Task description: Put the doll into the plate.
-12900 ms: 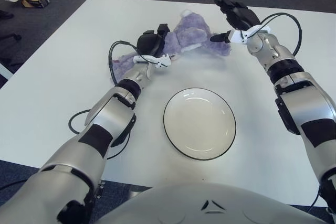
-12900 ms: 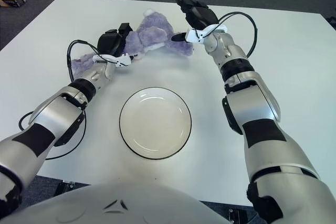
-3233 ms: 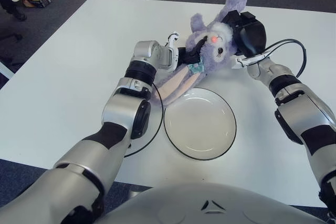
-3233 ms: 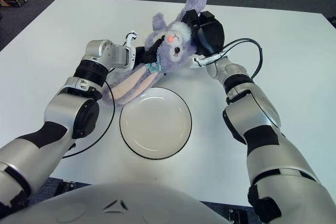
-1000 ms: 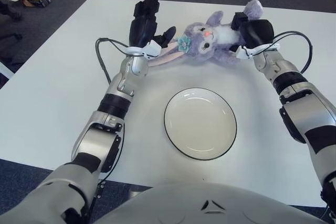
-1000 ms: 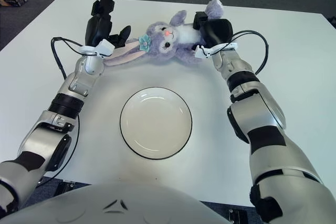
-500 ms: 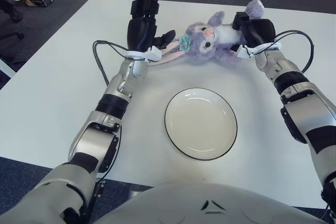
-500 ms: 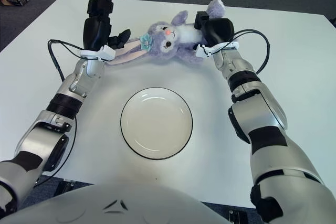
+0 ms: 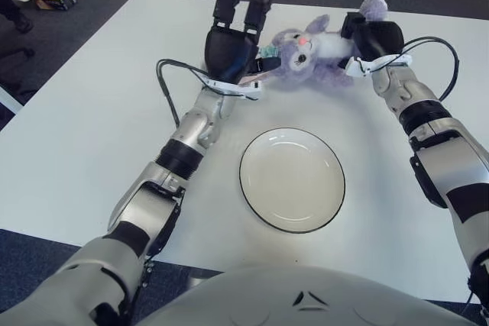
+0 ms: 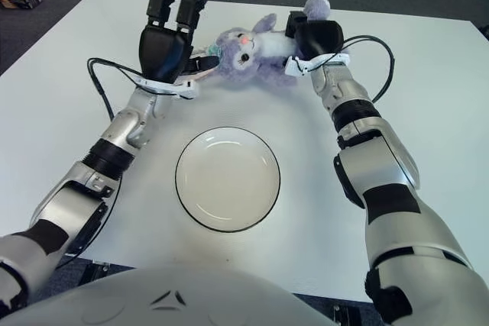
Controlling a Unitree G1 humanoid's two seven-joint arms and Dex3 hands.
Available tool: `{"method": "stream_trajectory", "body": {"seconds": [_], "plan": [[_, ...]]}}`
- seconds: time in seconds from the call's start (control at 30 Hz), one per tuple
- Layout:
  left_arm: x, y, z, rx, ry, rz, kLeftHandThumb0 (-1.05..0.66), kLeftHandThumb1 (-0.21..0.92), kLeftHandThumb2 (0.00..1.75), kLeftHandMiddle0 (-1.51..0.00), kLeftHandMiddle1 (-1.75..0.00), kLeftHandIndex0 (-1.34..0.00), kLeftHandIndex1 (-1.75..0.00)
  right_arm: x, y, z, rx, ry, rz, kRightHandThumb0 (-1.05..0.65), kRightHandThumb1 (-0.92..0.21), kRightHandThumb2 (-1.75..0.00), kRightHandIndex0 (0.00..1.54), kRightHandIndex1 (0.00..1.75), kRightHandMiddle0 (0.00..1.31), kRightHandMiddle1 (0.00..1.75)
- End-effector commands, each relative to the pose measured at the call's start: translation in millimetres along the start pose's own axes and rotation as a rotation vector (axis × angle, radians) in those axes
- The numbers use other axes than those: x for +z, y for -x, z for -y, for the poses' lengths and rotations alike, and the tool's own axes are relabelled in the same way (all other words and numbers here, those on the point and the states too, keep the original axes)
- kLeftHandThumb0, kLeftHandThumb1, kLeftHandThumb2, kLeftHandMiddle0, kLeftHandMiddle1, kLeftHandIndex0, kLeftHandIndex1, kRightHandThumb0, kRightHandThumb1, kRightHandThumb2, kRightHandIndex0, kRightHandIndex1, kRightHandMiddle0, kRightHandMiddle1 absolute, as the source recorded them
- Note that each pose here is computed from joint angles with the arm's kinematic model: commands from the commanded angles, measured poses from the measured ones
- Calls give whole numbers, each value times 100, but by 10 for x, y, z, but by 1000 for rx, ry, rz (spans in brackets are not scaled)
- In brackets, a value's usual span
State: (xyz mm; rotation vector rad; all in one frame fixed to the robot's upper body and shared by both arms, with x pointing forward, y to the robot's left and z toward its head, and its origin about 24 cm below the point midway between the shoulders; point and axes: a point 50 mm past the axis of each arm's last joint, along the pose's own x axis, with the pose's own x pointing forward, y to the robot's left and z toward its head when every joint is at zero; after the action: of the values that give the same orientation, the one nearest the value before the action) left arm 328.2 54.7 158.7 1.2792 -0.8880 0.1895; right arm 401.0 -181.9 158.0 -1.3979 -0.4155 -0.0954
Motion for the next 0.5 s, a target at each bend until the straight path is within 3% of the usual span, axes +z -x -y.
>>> {"method": "stream_trajectory", "body": {"seconds": [0.0, 0.47], "plan": [[36, 25, 45, -53, -88, 17, -92, 86, 49, 0, -86, 0, -101, -14, -9, 70, 4, -17, -27, -55, -15, -152, 137, 175, 75, 175], [332, 30, 168, -159, -146, 47, -90, 87, 51, -2, -89, 0, -96, 134, -10, 200, 54, -12, -1, -55, -14, -154, 134, 175, 76, 175]]}}
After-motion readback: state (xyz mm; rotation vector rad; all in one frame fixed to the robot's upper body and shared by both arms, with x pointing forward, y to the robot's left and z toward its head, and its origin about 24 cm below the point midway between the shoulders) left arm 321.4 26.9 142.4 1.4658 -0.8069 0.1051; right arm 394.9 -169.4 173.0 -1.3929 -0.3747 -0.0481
